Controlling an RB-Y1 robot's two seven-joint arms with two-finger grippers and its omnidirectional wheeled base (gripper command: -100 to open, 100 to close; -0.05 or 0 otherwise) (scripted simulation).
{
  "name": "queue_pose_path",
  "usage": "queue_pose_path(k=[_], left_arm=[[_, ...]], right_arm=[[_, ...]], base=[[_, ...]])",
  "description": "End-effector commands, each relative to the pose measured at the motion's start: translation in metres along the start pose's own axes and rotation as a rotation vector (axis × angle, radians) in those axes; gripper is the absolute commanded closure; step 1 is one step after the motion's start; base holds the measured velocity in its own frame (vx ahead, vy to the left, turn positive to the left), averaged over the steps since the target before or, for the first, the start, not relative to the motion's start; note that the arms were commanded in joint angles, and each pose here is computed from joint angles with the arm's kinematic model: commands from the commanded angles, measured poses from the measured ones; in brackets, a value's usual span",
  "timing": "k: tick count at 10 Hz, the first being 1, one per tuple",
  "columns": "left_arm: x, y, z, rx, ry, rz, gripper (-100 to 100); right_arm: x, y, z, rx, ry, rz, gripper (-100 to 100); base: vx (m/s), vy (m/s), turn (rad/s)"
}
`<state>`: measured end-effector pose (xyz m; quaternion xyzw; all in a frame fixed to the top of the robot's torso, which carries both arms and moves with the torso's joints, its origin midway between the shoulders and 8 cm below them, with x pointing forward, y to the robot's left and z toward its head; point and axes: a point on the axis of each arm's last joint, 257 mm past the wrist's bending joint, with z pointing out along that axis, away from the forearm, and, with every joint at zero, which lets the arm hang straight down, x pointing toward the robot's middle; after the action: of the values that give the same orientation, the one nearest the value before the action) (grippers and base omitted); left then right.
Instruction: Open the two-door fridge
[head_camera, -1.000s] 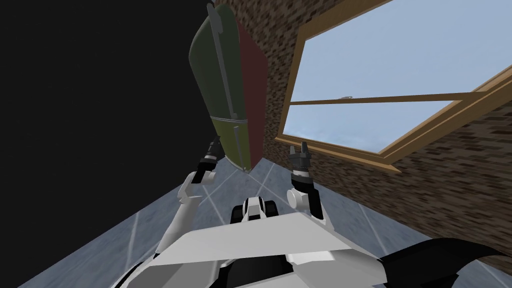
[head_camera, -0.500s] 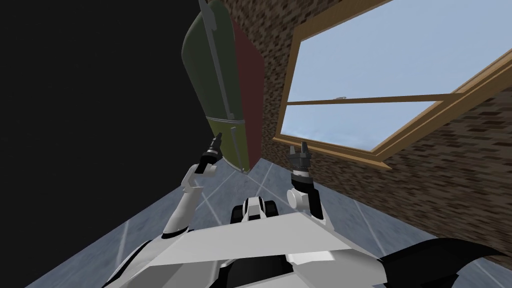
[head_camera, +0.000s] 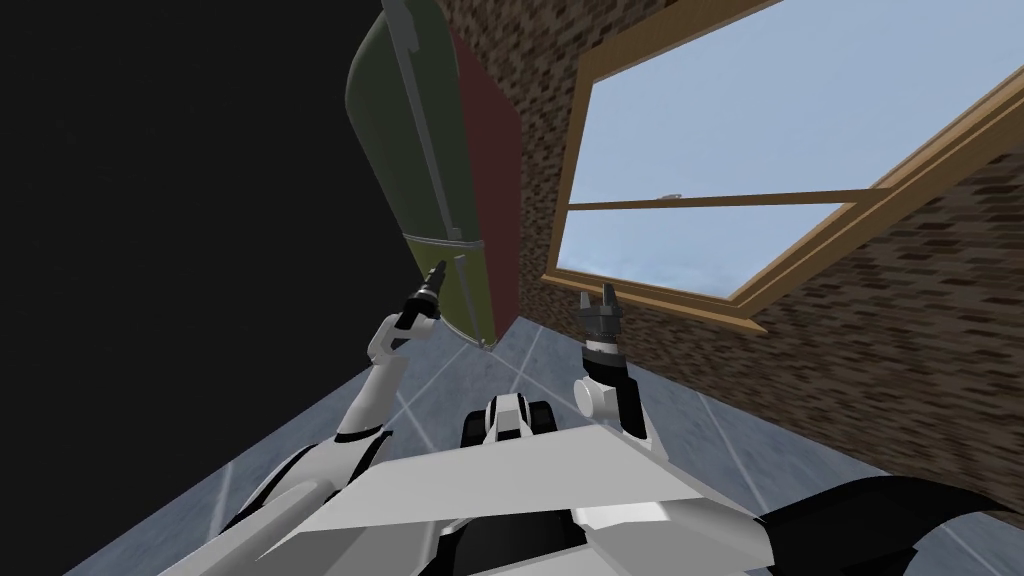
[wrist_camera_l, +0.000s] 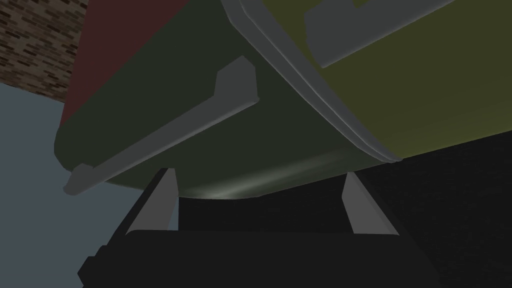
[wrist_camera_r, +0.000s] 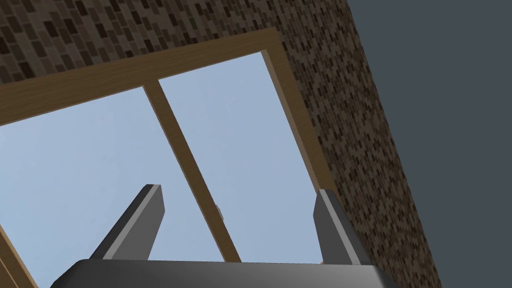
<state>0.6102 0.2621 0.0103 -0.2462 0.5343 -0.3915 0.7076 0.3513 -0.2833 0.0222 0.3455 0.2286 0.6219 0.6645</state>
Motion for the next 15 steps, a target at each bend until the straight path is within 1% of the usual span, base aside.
queue_pose_path(k=[1, 2, 3, 4, 5, 6, 7, 8, 9, 11, 12, 14, 15], left_arm=[[-0.006, 0.004, 0.021, -0.049, 0.007, 0.03, -100], [-0.007, 0.001, 0.023, -0.048, 0.006, 0.03, -100], [-0.011, 0.007, 0.033, -0.084, 0.011, 0.048, -100], [-0.012, 0.004, 0.035, -0.079, 0.009, 0.048, -100], [-0.017, 0.012, 0.044, -0.12, 0.013, 0.066, -100], [-0.022, 0.017, 0.053, -0.147, 0.014, 0.083, -100], [-0.024, 0.009, 0.057, -0.143, 0.011, 0.082, -100], [-0.032, 0.012, 0.067, -0.172, 0.009, 0.098, -100], [-0.032, 0.012, 0.067, -0.175, 0.01, 0.097, -100], [-0.047, 0.019, 0.082, -0.236, 0.005, 0.127, -100], [-0.048, 0.015, 0.084, -0.238, 0.004, 0.126, -100], [-0.066, 0.02, 0.096, -0.298, -0.005, 0.152, -100], [-0.067, 0.017, 0.098, -0.297, -0.006, 0.151, -100]], right_arm=[[0.0, 0.0, 0.0, 0.0, 0.0, 0.0, 0], [0.0, 0.0, 0.0, 0.0, 0.0, 0.0, 0], [0.0, 0.0, 0.0, 0.0, 0.0, 0.0, 0], [0.0, 0.0, 0.0, 0.0, 0.0, 0.0, 0], [0.0, 0.0, 0.0, 0.0, 0.0, 0.0, 0], [0.0, 0.0, 0.0, 0.0, 0.0, 0.0, 0], [0.0, 0.0, 0.0, 0.0, 0.0, 0.0, 0], [0.0, 0.0, 0.0, 0.0, 0.0, 0.0, 0], [0.0, 0.0, 0.0, 0.0, 0.0, 0.0, 0], [0.0, 0.0, 0.0, 0.0, 0.0, 0.0, 0], [0.0, 0.0, 0.0, 0.0, 0.0, 0.0, 0], [0.0, 0.0, 0.0, 0.0, 0.0, 0.0, 0], [0.0, 0.0, 0.0, 0.0, 0.0, 0.0, 0]], base=[[0.03, -0.004, -0.064], [0.024, -0.002, -0.04], [0.025, -0.004, -0.061], [0.021, -0.002, -0.049], [0.028, -0.002, -0.085], [0.042, -0.005, -0.117], [0.029, -0.004, -0.036], [0.025, -0.003, -0.068], [0.021, -0.001, -0.039], [0.031, -0.003, -0.082], [0.027, -0.001, -0.046], [0.029, -0.004, -0.079], [0.023, 0.001, -0.033]])
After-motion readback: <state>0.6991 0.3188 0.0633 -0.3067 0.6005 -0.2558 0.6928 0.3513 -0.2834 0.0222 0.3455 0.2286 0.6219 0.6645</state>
